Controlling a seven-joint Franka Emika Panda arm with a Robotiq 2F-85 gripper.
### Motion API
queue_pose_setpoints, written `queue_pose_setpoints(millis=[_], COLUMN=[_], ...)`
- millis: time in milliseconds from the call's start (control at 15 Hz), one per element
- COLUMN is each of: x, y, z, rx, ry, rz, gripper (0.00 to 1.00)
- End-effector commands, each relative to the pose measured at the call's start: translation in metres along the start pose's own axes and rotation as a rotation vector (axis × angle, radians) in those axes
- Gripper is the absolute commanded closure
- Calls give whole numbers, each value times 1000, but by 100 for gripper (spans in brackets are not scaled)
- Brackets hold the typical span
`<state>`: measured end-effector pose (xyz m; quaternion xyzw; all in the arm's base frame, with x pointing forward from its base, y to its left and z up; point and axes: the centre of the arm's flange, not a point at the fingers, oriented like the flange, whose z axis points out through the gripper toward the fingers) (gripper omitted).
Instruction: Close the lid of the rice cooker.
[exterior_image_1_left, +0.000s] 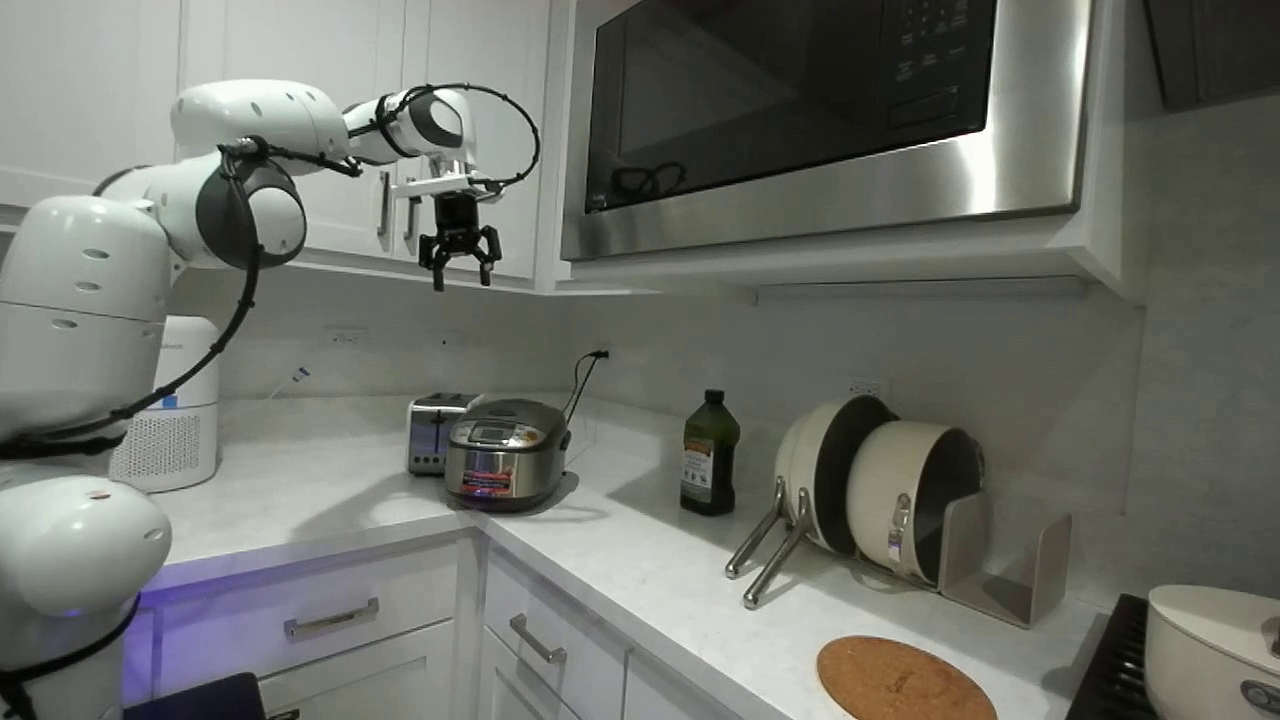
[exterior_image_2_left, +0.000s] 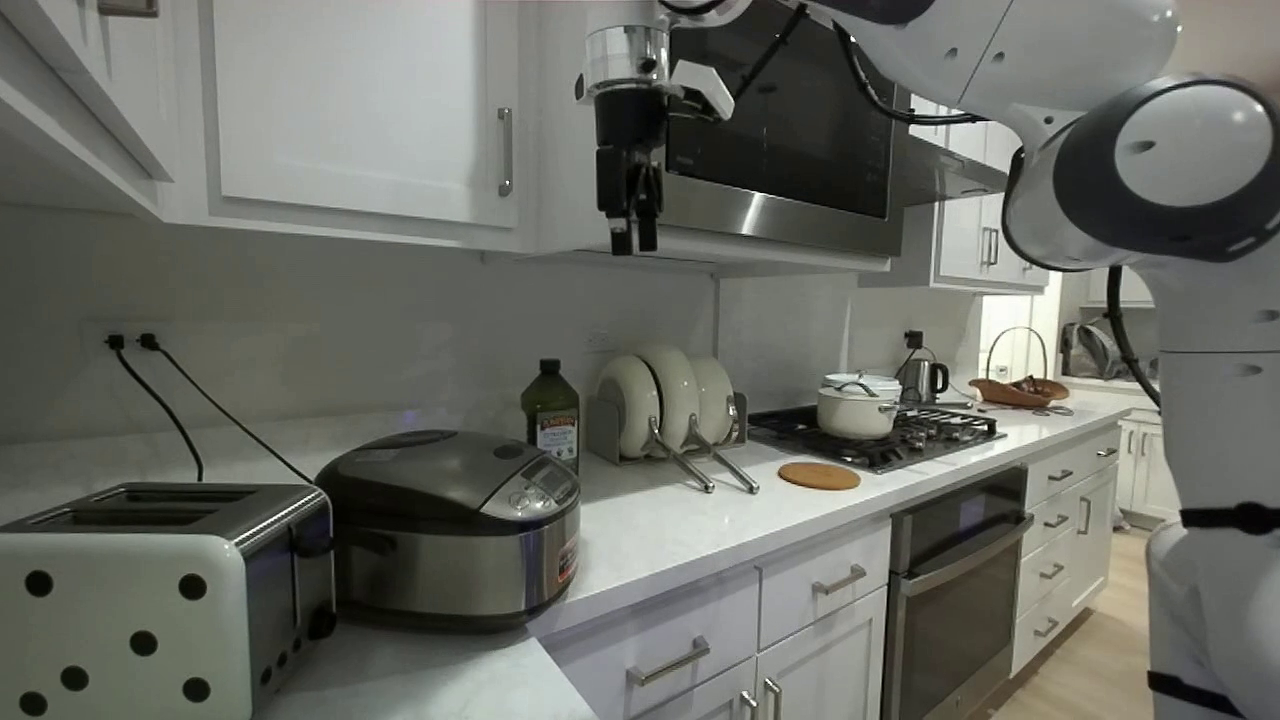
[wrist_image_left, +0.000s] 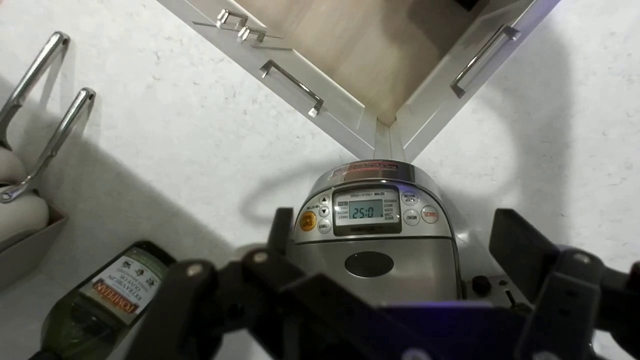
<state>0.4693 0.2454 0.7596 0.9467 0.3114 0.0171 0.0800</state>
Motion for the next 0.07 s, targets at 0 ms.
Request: queue_pose_setpoints(millis=[0], x=[2], y=[0], z=[2], rx=[1], ry=[-4], rz=[0], gripper=[0])
